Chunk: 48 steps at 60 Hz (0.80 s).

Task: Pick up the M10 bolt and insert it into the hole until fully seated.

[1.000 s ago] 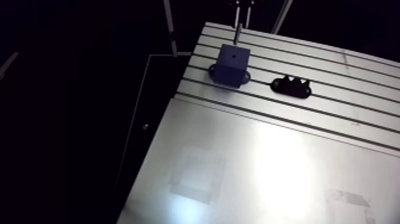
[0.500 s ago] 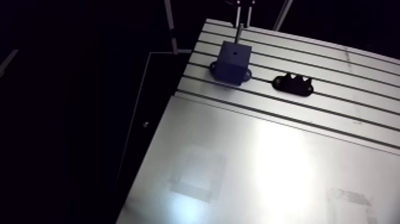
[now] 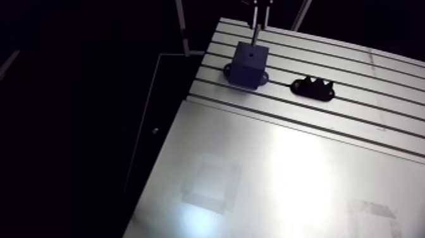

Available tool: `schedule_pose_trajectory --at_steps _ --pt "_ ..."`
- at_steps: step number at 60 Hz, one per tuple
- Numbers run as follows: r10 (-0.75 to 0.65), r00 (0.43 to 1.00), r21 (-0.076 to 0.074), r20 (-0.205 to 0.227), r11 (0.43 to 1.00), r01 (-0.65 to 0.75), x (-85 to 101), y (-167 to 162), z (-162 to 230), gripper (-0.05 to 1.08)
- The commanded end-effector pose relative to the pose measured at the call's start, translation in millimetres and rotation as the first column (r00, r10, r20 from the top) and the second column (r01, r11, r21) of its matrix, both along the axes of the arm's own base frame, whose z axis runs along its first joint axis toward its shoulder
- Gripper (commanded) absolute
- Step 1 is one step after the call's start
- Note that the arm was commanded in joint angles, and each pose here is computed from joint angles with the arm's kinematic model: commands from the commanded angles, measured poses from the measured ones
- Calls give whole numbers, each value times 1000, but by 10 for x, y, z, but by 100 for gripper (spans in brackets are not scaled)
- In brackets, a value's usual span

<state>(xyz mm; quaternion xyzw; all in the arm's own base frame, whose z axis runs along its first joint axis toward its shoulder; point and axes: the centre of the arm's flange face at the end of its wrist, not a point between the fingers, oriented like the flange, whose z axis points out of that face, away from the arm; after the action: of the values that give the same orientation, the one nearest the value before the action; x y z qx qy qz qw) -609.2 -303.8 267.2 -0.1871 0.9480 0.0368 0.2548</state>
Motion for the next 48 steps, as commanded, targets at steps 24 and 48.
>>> schedule_pose_trajectory --at_steps 24,48 --pt "3 1000 6 12 1000 -4 -17 -32 -88 108" --pt "7 1000 12 15 1000 -7 -10 -35 -104 108"
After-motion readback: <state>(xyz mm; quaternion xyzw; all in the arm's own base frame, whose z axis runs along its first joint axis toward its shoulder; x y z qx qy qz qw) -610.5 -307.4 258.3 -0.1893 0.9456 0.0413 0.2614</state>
